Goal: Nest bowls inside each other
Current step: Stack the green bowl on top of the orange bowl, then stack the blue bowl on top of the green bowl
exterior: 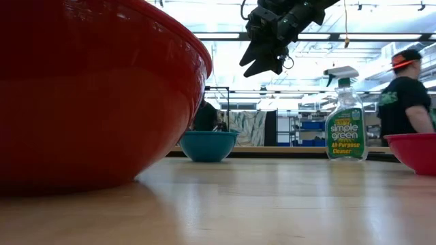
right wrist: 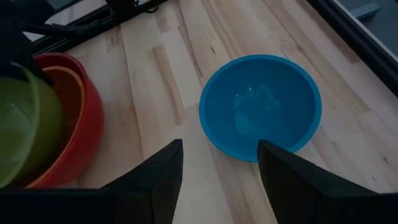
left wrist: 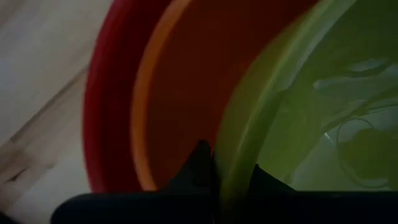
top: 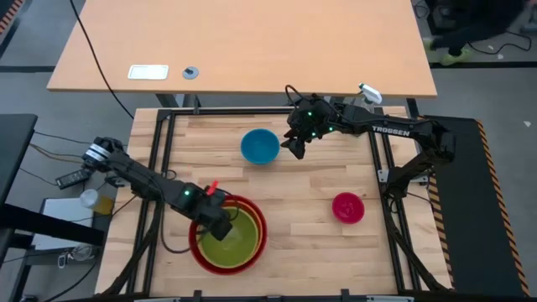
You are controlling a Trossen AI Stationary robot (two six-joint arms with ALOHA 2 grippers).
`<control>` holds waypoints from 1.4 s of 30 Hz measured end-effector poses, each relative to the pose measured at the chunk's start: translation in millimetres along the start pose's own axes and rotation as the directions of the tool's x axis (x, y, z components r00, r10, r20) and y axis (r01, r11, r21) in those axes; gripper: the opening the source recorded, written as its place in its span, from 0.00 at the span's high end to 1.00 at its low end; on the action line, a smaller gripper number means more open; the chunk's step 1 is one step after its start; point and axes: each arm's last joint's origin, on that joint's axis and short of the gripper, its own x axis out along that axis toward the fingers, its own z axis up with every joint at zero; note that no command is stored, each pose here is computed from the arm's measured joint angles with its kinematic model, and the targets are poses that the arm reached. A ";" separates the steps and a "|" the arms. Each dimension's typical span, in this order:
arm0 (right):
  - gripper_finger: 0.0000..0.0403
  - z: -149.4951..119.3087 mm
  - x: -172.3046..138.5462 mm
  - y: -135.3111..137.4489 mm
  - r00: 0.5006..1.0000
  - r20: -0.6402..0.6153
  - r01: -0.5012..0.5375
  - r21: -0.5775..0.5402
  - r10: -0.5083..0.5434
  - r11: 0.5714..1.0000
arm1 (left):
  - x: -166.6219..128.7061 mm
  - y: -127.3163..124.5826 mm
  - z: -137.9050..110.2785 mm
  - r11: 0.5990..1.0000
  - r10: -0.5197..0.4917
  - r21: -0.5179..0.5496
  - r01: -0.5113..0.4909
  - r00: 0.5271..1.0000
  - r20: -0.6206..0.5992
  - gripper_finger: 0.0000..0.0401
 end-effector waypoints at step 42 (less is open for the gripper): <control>0.47 -8.0 5.6 -8.8 0.995 -0.087 0.046 0.052 -0.041 0.998 | -39.9 4.9 54.8 0.991 -0.077 0.117 0.070 0.996 0.052 0.41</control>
